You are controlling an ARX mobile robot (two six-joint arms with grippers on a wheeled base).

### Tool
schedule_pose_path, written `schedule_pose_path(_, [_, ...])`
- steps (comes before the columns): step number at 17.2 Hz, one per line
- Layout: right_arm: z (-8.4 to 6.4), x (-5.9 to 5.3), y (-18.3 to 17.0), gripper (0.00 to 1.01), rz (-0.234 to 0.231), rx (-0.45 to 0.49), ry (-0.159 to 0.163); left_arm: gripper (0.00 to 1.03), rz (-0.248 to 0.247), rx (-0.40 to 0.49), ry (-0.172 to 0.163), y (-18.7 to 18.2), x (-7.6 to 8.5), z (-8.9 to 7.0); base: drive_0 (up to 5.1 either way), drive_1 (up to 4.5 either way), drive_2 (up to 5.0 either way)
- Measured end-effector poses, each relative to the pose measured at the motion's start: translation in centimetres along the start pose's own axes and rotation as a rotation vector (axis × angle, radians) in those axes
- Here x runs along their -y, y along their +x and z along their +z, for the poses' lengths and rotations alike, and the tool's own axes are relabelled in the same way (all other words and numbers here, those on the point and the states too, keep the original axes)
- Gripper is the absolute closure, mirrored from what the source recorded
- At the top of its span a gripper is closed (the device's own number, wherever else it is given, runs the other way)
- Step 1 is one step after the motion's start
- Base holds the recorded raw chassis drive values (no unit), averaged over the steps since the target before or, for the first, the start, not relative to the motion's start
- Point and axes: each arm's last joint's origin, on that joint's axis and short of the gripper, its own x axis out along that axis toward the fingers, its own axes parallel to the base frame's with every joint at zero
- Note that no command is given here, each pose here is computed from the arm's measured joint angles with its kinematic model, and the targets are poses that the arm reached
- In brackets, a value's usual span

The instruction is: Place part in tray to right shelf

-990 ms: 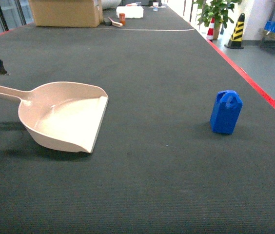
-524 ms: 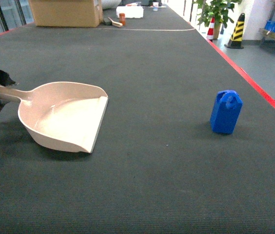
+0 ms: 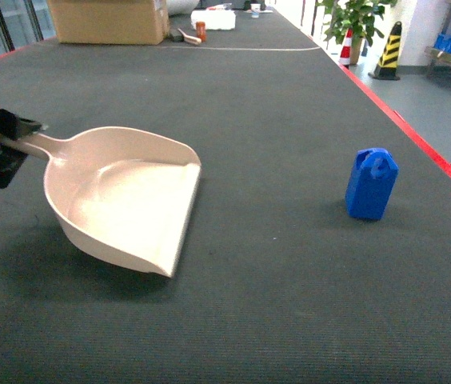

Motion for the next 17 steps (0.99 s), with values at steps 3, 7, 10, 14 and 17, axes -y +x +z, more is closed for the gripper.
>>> schedule_pose_path(3, [0.0,0.0,0.0,0.03,0.000,0.000,0.000,0.82,-0.024,-0.027,-0.004,-0.5,0.7,-1.3,0.0,0.00,0.0])
schedule_pose_path(7, [0.0,0.0,0.0,0.03,0.000,0.000,0.000,0.83,-0.071,-0.076,-0.017,-0.9,2.1,-3.3,0.0,0.00,0.0])
schedule_pose_path(10, [0.0,0.0,0.0,0.03,0.000,0.000,0.000,0.83,-0.187,-0.176,-0.037,-1.3,6.1,-7.1,0.0,0.00,0.0])
schedule_pose_path(14, [0.0,0.0,0.0,0.03,0.000,0.000,0.000,0.83,-0.218,-0.298,-0.085,-2.6,7.3,-10.6,0.0,0.00,0.0])
schedule_pose_path(17, [0.0,0.0,0.0,0.03,0.000,0.000,0.000,0.83,-0.198,-0.283,-0.118,-3.7,7.5,-10.2,0.0,0.00,0.0])
